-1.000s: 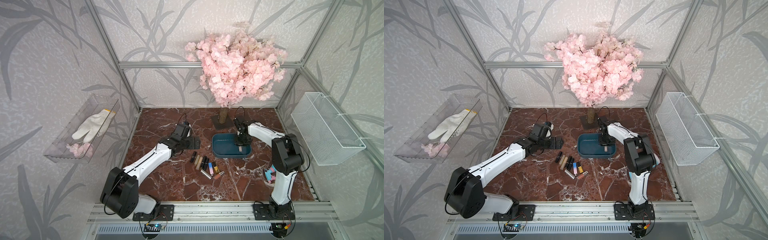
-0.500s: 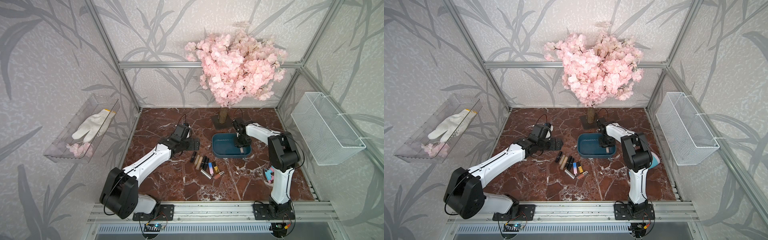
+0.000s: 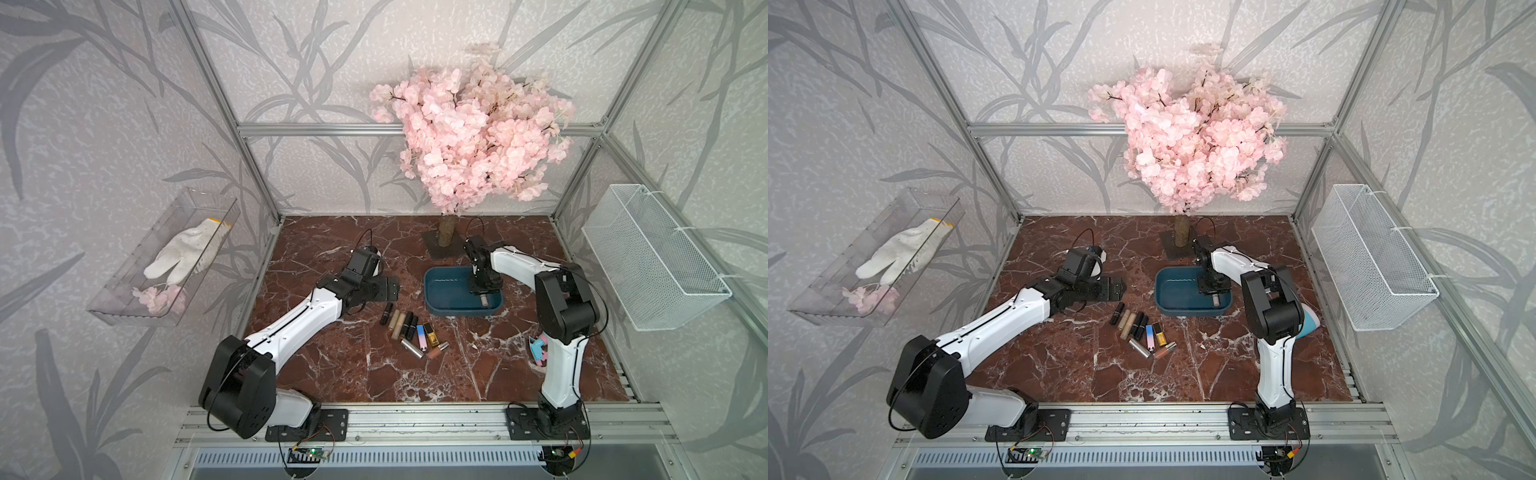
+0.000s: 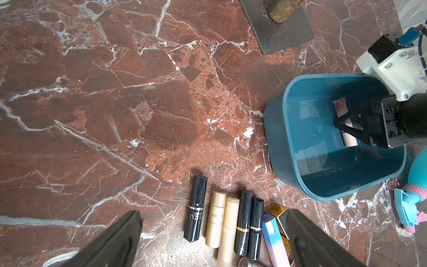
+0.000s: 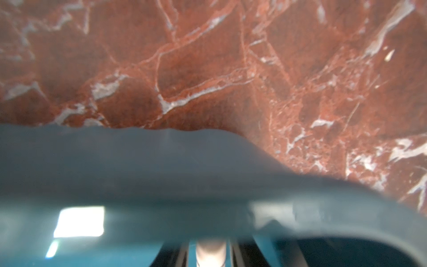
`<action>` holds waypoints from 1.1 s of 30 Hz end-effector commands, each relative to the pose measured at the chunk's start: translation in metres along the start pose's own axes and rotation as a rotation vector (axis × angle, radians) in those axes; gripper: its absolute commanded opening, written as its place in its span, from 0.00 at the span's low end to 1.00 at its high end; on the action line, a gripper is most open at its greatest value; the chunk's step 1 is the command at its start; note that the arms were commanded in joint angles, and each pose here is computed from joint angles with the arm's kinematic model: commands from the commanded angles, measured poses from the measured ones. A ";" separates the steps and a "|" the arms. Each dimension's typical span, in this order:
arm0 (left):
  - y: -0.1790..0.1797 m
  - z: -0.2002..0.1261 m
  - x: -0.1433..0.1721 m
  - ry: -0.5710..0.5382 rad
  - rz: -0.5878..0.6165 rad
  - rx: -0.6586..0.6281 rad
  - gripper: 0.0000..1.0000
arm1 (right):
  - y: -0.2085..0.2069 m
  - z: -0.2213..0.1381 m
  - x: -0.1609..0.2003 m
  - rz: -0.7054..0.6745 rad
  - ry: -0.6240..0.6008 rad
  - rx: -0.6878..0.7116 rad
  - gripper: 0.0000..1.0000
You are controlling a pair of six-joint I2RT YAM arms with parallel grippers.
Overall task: Put the lipstick into the storage box
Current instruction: Place the lipstick in the storage box.
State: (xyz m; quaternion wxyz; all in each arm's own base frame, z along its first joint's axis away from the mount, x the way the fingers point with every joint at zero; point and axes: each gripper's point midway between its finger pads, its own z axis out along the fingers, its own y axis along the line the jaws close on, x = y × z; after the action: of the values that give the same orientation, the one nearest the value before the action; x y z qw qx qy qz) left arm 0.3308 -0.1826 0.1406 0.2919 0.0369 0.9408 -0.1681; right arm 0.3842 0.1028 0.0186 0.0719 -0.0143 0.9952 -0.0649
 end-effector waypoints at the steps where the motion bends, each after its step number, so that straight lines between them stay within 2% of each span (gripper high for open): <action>1: 0.005 -0.008 0.004 -0.001 -0.009 -0.011 1.00 | 0.000 0.004 0.000 -0.007 0.009 0.016 0.35; 6: 0.004 -0.010 0.004 -0.009 -0.014 -0.010 1.00 | -0.001 -0.003 -0.002 -0.004 -0.003 0.015 0.37; 10: 0.004 -0.012 0.003 -0.020 -0.017 -0.009 1.00 | 0.000 -0.019 -0.006 0.000 -0.036 0.004 0.44; 14: 0.003 -0.014 -0.001 -0.039 -0.010 0.001 1.00 | 0.004 -0.055 -0.017 0.012 -0.125 -0.029 0.52; 18: 0.002 -0.019 -0.005 -0.062 0.003 0.006 1.00 | 0.013 -0.101 -0.024 -0.003 -0.233 -0.065 0.55; 24: 0.001 -0.028 -0.003 -0.089 0.016 0.022 1.00 | 0.023 -0.152 -0.006 -0.005 -0.294 -0.176 0.56; 28: 0.002 -0.036 0.005 -0.100 0.014 0.039 1.00 | 0.050 -0.174 0.020 -0.112 -0.318 -0.299 0.56; 33: 0.010 -0.045 0.020 -0.105 0.001 0.037 1.00 | 0.108 -0.193 0.067 -0.412 -0.327 -0.558 0.59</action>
State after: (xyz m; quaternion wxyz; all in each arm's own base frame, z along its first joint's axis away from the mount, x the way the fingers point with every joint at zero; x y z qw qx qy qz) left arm 0.2984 -0.1639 0.1598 0.3363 0.0363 0.9229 -0.1839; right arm 0.3191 0.1976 0.1861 0.2321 -0.1485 0.9533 0.1239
